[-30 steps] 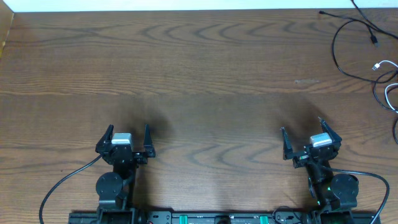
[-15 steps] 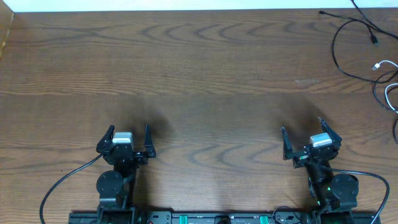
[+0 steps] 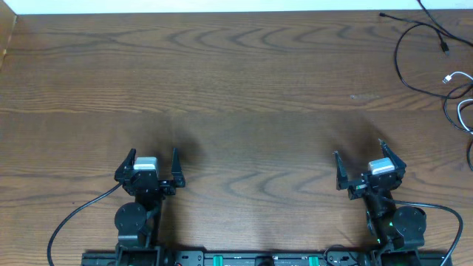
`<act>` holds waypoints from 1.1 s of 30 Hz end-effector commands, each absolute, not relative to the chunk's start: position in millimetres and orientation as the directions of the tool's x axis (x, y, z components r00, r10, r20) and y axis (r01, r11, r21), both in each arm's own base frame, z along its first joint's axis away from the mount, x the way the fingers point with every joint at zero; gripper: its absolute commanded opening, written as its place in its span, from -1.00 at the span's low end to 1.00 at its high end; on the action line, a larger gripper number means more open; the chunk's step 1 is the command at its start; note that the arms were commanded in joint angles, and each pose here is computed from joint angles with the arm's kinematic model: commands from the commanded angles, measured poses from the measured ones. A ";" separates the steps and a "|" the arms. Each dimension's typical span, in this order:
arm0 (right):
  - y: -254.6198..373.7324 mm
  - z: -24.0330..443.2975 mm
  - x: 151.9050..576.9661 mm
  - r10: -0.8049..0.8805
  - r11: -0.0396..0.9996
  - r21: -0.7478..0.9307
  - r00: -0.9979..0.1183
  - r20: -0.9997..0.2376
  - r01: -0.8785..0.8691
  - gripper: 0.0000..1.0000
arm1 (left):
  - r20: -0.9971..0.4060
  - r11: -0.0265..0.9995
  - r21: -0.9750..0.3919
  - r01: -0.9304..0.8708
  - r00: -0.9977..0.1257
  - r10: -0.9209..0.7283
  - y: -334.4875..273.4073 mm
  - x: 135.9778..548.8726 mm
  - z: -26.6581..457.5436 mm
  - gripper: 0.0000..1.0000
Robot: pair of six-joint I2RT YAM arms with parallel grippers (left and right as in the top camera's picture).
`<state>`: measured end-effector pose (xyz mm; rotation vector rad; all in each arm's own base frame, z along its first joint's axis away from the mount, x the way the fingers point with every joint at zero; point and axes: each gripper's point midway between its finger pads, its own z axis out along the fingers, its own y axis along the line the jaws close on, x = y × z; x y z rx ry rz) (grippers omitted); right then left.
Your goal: Untangle cables
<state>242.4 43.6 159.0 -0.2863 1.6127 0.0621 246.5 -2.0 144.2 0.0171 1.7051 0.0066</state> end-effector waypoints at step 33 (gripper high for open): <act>44.0 158.9 242.1 -0.153 0.964 -0.142 -0.032 -0.988 -0.223 0.99 | -0.988 1.000 0.027 -0.013 -0.152 0.025 1.8 243.8 137.2 0.96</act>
